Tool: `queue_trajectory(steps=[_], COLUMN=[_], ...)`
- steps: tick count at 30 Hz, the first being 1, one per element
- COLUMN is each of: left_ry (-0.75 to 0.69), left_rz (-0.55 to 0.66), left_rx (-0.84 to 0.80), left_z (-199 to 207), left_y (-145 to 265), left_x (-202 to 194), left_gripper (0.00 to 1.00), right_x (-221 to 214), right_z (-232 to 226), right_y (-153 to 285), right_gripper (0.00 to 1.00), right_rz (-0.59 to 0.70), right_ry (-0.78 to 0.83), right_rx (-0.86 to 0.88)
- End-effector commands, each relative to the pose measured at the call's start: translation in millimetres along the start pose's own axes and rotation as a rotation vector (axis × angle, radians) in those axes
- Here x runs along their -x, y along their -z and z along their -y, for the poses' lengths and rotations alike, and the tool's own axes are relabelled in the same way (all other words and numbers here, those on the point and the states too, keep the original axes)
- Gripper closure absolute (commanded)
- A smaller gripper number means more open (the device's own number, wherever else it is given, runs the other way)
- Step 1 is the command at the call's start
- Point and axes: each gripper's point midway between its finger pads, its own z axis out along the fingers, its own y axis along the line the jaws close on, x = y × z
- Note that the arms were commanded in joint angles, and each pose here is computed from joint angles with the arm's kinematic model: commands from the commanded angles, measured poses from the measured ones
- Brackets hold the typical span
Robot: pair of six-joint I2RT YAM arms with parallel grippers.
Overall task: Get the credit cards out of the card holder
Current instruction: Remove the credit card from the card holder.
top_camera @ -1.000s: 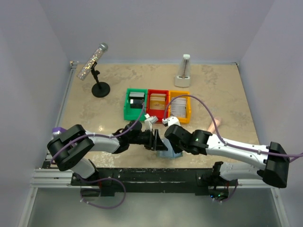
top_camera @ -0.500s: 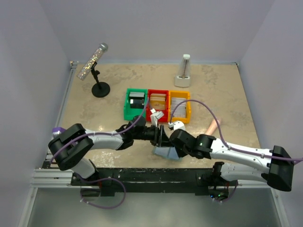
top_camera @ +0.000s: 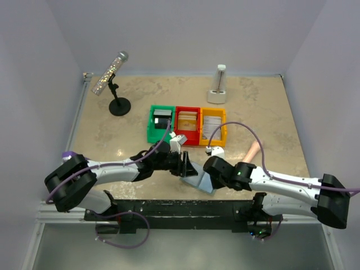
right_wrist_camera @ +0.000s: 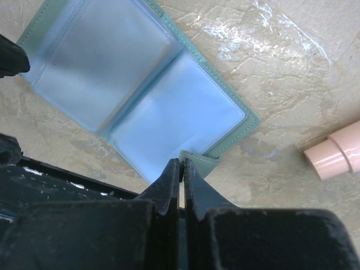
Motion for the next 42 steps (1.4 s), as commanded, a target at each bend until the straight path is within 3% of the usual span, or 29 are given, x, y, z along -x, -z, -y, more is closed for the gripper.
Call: queue_trajectory(steps=[1,8,20,29,42], left_ry=[0.015,0.022,0.056,0.054,0.05], left_rz=[-0.01,0.012,0.11,0.197,0.147], left_rx=[0.13,0.157,0.173,0.222,0.302], left_z=[-32,-39,-44,-51,-62], left_y=[7,13,51,85,67], left_x=[-12,-12,-18,-18,-9], left_gripper=[0.44,0.45,0.45,0.44,0.45], right_x=[-9,-14,23,44,37], right_z=[7,8,-42,-79,-72], right_y=[-5,-14,-25,-32,-27], right_gripper=[1.0,1.0,1.0,1.0,1.0], right_rz=[-0.02,-0.061,-0.007,-0.017,0.005], right_ry=[-0.121,-0.126,0.055,0.098,0.033], right_rx=[-0.056,-0.102,0.085,0.169,0.18])
